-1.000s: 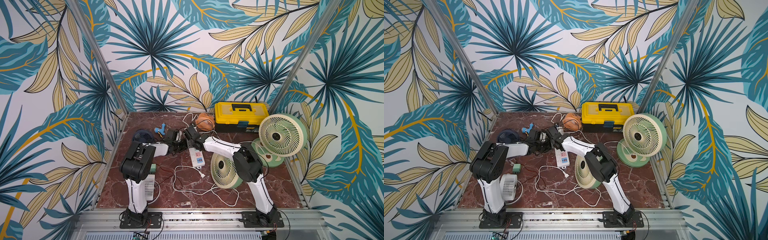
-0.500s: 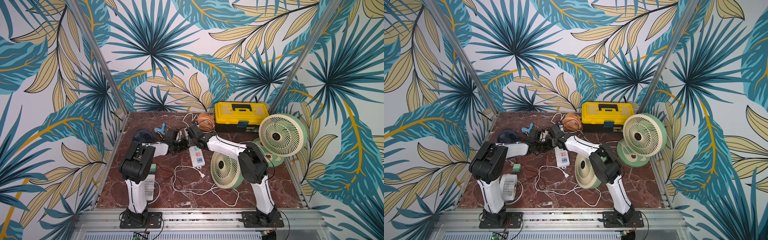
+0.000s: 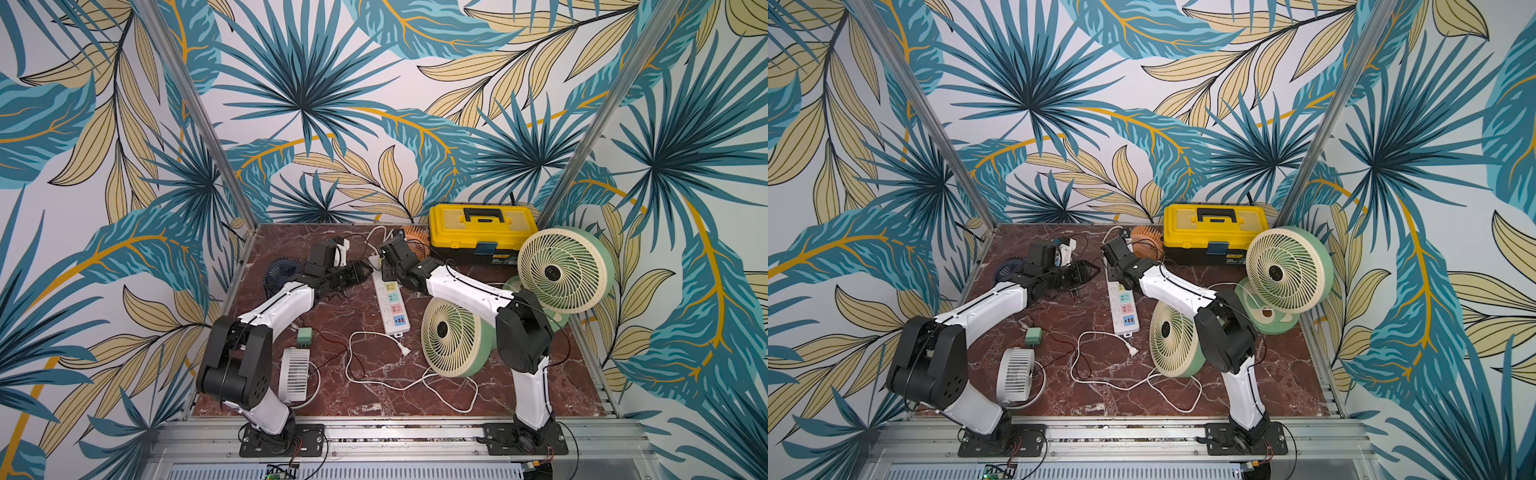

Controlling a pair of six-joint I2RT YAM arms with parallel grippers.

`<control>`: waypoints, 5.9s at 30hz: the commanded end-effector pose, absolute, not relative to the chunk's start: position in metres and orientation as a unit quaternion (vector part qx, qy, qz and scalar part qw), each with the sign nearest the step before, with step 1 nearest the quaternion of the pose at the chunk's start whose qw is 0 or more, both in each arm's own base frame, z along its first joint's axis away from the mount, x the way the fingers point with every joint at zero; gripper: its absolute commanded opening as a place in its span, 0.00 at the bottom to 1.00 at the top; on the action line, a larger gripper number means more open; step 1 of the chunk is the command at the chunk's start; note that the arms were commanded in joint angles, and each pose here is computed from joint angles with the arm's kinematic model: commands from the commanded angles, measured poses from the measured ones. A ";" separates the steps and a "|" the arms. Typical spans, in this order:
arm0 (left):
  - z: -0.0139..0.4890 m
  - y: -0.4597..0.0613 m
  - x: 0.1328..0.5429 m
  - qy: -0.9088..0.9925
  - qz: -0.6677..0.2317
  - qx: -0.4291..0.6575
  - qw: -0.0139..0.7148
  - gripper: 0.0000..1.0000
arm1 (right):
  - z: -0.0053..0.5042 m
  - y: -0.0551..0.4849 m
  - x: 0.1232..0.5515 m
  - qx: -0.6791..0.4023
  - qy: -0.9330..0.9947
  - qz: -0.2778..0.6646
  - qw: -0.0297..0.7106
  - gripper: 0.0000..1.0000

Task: Unplug the desk fan from the power strip
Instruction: Remove the plug from the socket, then place the plug at the center of the board, then remove the plug from the socket.

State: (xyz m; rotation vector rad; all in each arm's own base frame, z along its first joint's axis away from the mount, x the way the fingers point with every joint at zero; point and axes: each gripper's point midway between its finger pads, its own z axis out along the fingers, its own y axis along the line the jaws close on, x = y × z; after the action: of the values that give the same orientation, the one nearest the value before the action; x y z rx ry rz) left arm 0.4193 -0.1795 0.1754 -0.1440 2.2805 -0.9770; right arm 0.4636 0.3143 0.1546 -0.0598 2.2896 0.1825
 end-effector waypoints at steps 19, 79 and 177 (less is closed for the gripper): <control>0.249 -0.076 0.393 0.817 -0.313 -0.153 0.460 0.54 | 0.187 0.424 0.415 -0.147 0.888 0.178 0.398 0.14; 0.263 -0.017 0.368 0.781 -0.225 -0.232 0.534 0.54 | 0.116 0.527 0.410 -0.222 0.870 0.227 0.377 0.49; 0.023 -0.235 0.400 0.892 -0.408 -0.130 0.146 0.55 | 0.061 0.334 0.503 -0.050 0.923 0.048 0.378 0.14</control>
State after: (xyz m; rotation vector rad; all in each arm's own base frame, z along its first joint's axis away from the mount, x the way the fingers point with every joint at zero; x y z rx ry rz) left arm 0.4042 -0.2424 0.0437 -0.3622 2.4929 -1.2991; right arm 0.5022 0.3328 0.0688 -0.1218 2.3597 0.1511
